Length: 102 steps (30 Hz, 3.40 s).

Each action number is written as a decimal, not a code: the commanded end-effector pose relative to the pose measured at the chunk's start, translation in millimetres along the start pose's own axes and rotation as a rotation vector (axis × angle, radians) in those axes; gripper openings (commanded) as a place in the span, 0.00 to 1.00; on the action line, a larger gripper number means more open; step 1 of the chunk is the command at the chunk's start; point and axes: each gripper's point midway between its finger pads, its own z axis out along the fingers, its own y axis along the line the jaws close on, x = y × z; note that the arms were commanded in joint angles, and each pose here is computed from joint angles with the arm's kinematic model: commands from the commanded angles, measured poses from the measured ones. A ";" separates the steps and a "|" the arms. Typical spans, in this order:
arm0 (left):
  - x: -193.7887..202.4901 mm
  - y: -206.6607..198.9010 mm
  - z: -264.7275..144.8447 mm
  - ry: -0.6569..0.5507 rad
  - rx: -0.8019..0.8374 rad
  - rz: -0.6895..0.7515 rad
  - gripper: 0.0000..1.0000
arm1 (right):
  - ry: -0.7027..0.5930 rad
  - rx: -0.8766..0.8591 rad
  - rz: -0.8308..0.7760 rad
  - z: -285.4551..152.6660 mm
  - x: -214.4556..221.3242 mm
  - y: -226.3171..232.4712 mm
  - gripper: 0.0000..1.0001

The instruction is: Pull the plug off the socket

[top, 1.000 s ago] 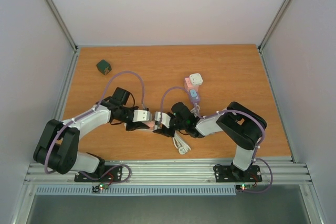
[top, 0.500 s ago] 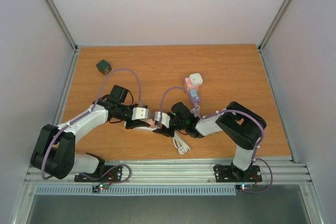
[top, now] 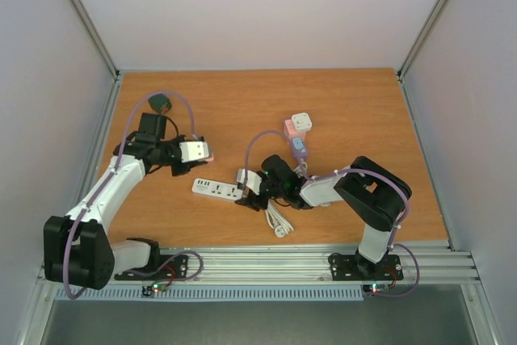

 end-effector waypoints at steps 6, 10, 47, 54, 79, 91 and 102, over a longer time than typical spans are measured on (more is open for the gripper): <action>11.5 115.3 -28.6 0.141 -0.420 -0.063 0.10 | -0.060 -0.007 0.073 -11.0 -59.4 -11.4 0.84; 23.8 159.1 -28.3 0.202 -0.544 -0.112 0.10 | -0.093 -0.013 0.090 -20.3 -79.9 -12.4 0.88; 159.8 311.5 87.0 0.578 -0.806 -0.209 0.26 | 0.008 0.079 0.268 -106.1 -87.5 -5.3 0.89; 145.4 289.8 89.4 0.517 -0.708 -0.248 0.59 | -0.006 0.078 0.273 -116.0 -95.2 -2.5 0.89; 20.8 115.8 7.9 0.253 -0.117 -0.423 1.00 | -0.076 0.010 0.319 -140.6 -136.3 7.7 0.92; 12.5 26.9 8.0 0.211 0.108 -0.250 0.97 | -0.014 0.077 0.315 -131.6 -116.9 -4.4 0.92; 33.5 -26.7 47.9 0.203 0.244 -0.040 0.91 | -0.001 0.133 0.370 -141.6 -95.3 -34.5 0.93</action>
